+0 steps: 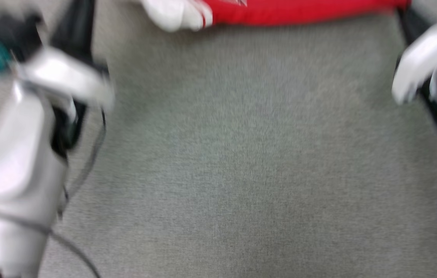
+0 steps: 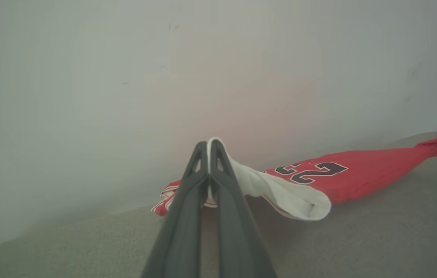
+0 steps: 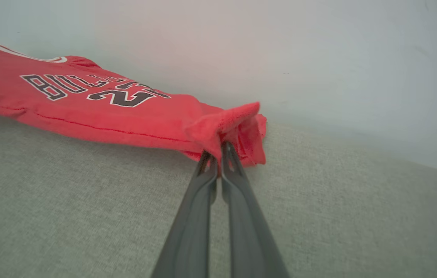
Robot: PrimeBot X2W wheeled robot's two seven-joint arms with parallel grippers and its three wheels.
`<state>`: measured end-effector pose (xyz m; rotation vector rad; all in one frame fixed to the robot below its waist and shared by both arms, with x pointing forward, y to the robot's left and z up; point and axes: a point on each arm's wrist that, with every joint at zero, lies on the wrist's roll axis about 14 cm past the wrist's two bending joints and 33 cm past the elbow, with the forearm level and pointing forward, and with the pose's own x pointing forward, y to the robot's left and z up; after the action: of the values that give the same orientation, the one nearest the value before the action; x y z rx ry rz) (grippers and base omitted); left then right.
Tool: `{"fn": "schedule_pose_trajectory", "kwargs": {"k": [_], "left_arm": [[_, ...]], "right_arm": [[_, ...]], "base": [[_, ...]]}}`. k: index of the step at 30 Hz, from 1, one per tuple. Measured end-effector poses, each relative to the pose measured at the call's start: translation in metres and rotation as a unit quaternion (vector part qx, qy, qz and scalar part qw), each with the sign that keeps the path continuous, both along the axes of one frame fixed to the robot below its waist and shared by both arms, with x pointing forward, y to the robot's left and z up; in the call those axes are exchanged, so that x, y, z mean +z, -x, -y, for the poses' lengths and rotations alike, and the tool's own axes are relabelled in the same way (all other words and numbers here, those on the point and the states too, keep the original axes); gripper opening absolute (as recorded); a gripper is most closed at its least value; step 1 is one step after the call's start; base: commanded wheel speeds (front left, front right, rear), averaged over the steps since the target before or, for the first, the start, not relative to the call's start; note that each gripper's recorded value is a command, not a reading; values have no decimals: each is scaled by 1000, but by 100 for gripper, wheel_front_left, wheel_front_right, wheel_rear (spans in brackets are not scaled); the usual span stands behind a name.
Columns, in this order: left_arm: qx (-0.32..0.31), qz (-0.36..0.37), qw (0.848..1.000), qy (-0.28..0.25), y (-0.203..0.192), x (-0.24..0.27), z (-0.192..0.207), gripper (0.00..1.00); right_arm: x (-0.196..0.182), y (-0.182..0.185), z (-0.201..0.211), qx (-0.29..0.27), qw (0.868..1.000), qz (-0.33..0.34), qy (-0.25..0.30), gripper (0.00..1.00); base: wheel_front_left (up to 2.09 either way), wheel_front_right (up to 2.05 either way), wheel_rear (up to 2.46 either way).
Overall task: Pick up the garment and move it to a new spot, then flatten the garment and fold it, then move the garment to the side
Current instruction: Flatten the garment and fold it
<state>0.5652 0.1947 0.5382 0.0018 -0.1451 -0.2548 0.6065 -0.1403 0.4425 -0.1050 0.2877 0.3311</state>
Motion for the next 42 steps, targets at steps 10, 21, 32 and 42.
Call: {"fn": "schedule_pose_trajectory", "kwargs": {"k": [10, 21, 32, 42], "left_arm": [[0, -83, 997, -6, 109, -29, -14, 0], [-18, -192, 981, -2, 223, -54, -15, 0], [-65, -282, 957, 8, 298, -69, 9, 0], [-91, -309, 947, 7, 314, -75, 22, 0]], "right_arm": [[8, 86, 6, 29, 999, -31, 1, 0], [0, 177, 29, 11, 995, -93, -37, 0], [-16, 257, 49, -21, 986, -152, -65, 0], [-12, 280, 52, -41, 982, -171, -74, 0]], "base": [[0, 0, 0], [0, 0, 0], [0, 0, 0], [0, 0, 0]]}}
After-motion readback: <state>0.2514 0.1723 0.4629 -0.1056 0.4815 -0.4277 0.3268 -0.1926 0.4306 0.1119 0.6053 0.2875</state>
